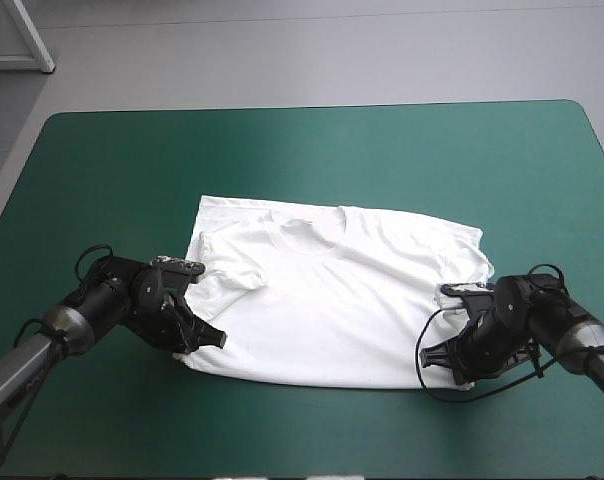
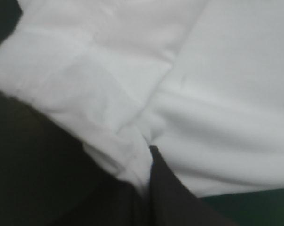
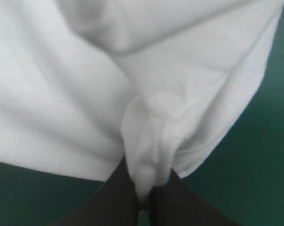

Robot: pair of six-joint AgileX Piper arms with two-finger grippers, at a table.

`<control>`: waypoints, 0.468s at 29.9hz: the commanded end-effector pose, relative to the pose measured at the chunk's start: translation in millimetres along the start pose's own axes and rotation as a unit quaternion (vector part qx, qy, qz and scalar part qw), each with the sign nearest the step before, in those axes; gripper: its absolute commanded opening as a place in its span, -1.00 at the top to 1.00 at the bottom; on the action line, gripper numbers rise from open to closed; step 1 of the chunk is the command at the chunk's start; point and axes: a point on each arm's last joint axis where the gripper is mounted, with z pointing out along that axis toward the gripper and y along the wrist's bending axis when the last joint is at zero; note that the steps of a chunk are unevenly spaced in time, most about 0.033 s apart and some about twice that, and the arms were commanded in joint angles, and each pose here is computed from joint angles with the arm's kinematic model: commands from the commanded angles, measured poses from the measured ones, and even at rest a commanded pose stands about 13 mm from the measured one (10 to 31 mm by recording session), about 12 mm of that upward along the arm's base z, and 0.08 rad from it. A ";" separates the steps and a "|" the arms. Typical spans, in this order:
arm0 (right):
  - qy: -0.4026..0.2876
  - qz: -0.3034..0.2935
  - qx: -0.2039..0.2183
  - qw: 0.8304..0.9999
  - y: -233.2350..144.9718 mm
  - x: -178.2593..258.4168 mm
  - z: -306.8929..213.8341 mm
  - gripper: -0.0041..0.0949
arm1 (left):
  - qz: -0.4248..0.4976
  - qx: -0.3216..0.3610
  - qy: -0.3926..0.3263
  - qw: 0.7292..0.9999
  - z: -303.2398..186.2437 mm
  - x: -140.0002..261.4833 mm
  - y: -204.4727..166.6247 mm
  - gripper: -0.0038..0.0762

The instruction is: Fold the cloth

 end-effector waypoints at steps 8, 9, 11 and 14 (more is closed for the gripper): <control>-0.202 -0.014 0.016 0.979 5.5 -10.5 -77.1 0.96 | 0.022 -0.032 -0.084 0.996 -48.8 -29.1 1.4 0.93; -0.221 -0.018 0.017 0.975 6.4 -16.2 -82.7 0.96 | 0.021 -0.035 -0.100 0.994 -54.8 -34.4 2.7 0.93; -0.265 -0.026 0.025 0.964 7.7 -31.1 -96.6 0.96 | 0.013 -0.037 -0.136 0.990 -71.5 -50.2 7.3 0.93; -0.303 -0.036 0.044 0.951 8.7 -56.5 -110.0 0.96 | -0.002 -0.042 -0.170 0.984 -89.4 -79.7 21.8 0.93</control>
